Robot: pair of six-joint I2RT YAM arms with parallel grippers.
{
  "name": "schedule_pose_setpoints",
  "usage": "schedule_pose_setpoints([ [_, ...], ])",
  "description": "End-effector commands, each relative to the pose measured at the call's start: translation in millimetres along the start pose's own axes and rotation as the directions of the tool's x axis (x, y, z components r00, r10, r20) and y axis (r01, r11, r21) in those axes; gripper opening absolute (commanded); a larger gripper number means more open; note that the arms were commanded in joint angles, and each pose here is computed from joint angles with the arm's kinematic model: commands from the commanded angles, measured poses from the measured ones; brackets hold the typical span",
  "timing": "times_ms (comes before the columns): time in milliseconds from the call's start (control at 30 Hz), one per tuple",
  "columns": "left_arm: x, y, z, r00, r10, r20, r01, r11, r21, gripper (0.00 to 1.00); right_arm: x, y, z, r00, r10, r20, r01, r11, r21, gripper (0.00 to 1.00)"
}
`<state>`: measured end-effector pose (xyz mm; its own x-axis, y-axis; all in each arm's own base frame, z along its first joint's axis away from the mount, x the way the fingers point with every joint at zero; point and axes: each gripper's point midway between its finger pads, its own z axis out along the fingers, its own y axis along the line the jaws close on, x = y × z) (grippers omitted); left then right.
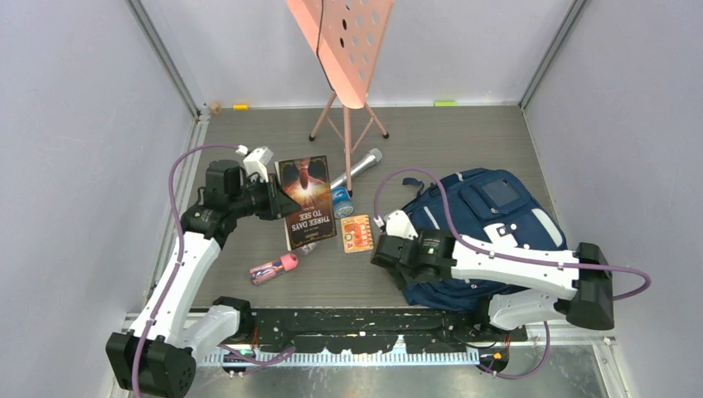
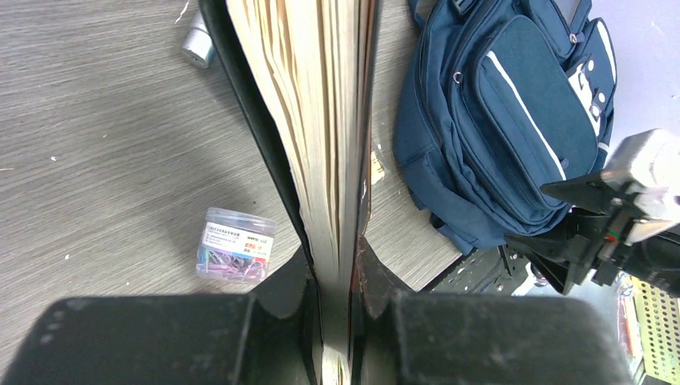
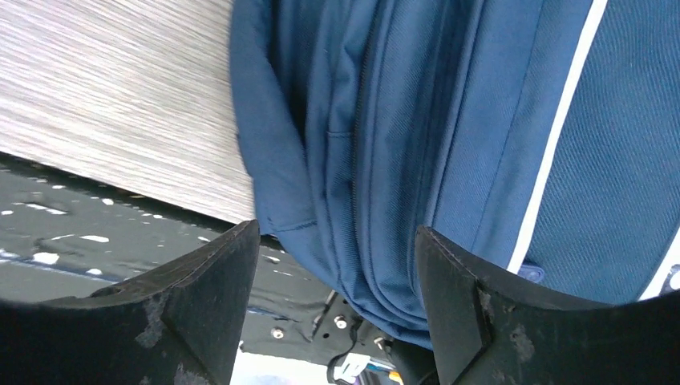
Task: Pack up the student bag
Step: Pick up the book from the center of the board, then place the book in the student bag.
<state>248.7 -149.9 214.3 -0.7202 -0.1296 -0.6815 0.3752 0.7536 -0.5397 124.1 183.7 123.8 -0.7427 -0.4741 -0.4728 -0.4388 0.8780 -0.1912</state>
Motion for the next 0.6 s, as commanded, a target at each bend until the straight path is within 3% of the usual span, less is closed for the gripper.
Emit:
schedule_pose_setpoints([
  [0,-13.5,-8.9,-7.4,0.996,0.059,0.060,-0.060,0.998,0.025,0.00,15.4,-20.1,-0.2,0.998,-0.012,-0.065,0.021,0.989,0.146,0.76],
  [367,-9.5,-7.0,-2.3,0.999,0.036,0.033,-0.037,0.999,0.033,0.00,39.8,-0.9,11.6,0.992,-0.069,-0.106,0.084,0.986,0.145,0.69],
  [567,-9.6,-6.9,-2.5,0.999,0.038,0.035,-0.039,0.999,0.032,0.00,47.6,-7.0,20.4,0.989,-0.047,-0.140,0.079,0.969,0.235,0.62],
])
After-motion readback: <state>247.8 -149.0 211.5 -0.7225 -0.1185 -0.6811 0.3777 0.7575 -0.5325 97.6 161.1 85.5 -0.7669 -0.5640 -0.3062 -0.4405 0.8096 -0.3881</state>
